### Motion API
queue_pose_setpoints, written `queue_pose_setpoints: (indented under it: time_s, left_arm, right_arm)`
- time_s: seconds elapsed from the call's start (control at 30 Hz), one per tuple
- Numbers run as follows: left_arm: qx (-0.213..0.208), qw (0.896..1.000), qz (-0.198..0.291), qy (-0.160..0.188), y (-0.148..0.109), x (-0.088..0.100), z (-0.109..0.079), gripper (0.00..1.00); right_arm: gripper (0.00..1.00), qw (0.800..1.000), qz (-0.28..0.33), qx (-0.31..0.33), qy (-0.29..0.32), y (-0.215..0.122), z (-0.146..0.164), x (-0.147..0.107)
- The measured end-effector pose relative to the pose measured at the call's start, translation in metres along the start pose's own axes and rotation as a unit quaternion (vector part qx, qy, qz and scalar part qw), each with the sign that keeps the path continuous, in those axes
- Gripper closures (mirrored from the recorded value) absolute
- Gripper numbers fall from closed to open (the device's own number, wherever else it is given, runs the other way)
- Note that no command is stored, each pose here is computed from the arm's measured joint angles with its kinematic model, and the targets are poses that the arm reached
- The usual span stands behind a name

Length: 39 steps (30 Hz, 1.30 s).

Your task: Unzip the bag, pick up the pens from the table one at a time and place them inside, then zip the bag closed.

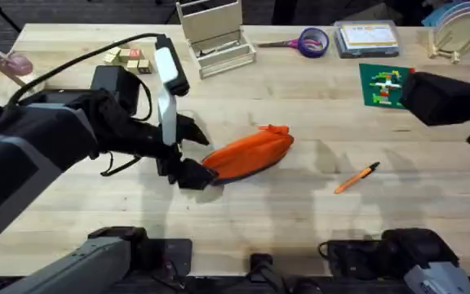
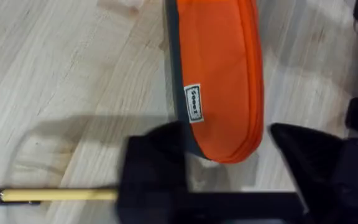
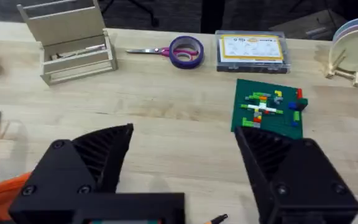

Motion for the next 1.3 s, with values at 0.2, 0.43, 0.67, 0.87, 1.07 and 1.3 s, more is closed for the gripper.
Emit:
queue_pose_setpoints:
  time_s: [0.2, 0.43, 0.67, 0.87, 1.07, 1.3]
  left_arm:
    - [-0.002, 1.000, -0.003, 0.000, 0.000, 0.001, -0.001, 0.764]
    - [-0.001, 1.000, -0.003, 0.001, 0.000, 0.001, 0.000, 0.952]
    - [-0.001, 1.000, -0.003, 0.001, 0.000, 0.001, 0.000, 0.956]
    - [-0.001, 1.000, -0.003, 0.001, 0.000, 0.001, 0.000, 0.956]
    - [-0.001, 1.000, -0.003, 0.001, 0.000, 0.001, 0.000, 0.957]
    - [-0.001, 1.000, -0.003, 0.001, 0.000, 0.001, 0.000, 0.957]
  right_arm:
    - [0.004, 1.000, 0.000, 0.000, 0.000, 0.000, 0.000, 0.000]
    - [0.004, 1.000, 0.006, 0.005, 0.002, 0.000, 0.001, -0.002]
    - [0.004, 0.999, 0.024, 0.034, 0.003, 0.007, 0.007, -0.004]
    - [0.005, 0.994, 0.067, 0.084, 0.010, 0.024, 0.016, -0.009]
    - [0.004, 0.984, 0.107, 0.144, 0.021, 0.037, 0.028, -0.015]
    - [0.005, 0.962, 0.171, 0.209, 0.035, 0.058, 0.043, -0.025]
Point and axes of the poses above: each hand's point on the last joint's axis, 136 mm out from that joint toward the fingers, its own y axis out along the fingers, its own z axis along the line the jaws close on, x = y × z, the point moved 7 cm from there along -y, back along the fingers, and after that the axes turned 7 degrees about y, right-handed, at the moved point
